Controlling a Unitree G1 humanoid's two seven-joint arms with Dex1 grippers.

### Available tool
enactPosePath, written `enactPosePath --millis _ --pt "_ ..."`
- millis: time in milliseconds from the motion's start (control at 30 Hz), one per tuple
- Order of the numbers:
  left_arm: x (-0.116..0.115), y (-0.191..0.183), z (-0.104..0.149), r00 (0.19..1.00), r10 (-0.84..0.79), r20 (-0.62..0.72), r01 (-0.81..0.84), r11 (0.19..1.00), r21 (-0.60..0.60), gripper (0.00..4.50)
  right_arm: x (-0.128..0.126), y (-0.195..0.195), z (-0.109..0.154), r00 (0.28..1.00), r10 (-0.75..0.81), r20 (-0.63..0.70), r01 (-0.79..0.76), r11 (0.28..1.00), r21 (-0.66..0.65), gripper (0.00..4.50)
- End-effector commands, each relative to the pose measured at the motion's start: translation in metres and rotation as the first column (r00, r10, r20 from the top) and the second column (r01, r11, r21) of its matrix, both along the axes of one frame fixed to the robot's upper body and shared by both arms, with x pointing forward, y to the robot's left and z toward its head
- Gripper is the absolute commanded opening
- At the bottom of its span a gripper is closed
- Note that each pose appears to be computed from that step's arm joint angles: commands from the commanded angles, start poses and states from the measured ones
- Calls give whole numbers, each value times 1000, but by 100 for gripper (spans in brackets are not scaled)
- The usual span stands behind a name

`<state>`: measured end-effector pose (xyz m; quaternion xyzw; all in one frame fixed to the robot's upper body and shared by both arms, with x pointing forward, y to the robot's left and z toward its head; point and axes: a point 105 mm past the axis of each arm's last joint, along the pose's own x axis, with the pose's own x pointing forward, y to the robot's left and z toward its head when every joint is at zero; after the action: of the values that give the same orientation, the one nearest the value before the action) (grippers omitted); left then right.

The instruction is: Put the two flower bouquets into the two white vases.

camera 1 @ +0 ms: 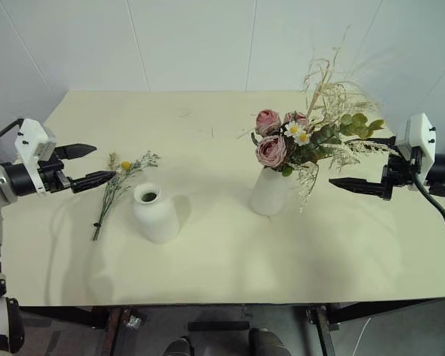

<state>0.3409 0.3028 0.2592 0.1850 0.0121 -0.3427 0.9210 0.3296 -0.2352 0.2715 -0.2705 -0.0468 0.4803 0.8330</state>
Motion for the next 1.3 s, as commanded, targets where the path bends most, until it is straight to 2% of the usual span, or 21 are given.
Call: enactPosePath --millis 33,200,333,367,467,700,867,1033,1300 --pt "-2 10 14 998 57 -11 -57 998 28 450 -6 -1 8 994 -1 107 6 999 -41 449" --pt "-6 15 15 992 97 -78 -96 995 25 450 -4 -7 -7 993 -28 117 36 997 -68 449" --pt "-13 26 2 963 172 -206 -165 985 51 450 -8 -13 -7 992 -46 114 49 999 -23 449" --pt "-16 30 -3 951 194 -243 -183 981 64 450 -14 -8 0 989 -14 144 16 1000 -9 449" --pt "-20 38 -12 919 250 -306 -227 968 109 450 -29 6 5 992 58 114 -60 998 19 449" --pt "-16 36 -26 865 282 -415 -234 958 165 450 -80 46 -1 971 237 -32 -232 967 106 449" --pt "-12 38 -31 842 297 -451 -235 953 189 450 -101 67 -4 954 296 -50 -286 946 150 449" --pt "-7 39 -35 825 300 -479 -233 953 195 450 -105 80 8 948 314 58 -319 921 224 449" --pt "-9 41 -59 736 399 -548 -336 917 216 450 -102 95 16 922 378 78 -383 868 315 449"
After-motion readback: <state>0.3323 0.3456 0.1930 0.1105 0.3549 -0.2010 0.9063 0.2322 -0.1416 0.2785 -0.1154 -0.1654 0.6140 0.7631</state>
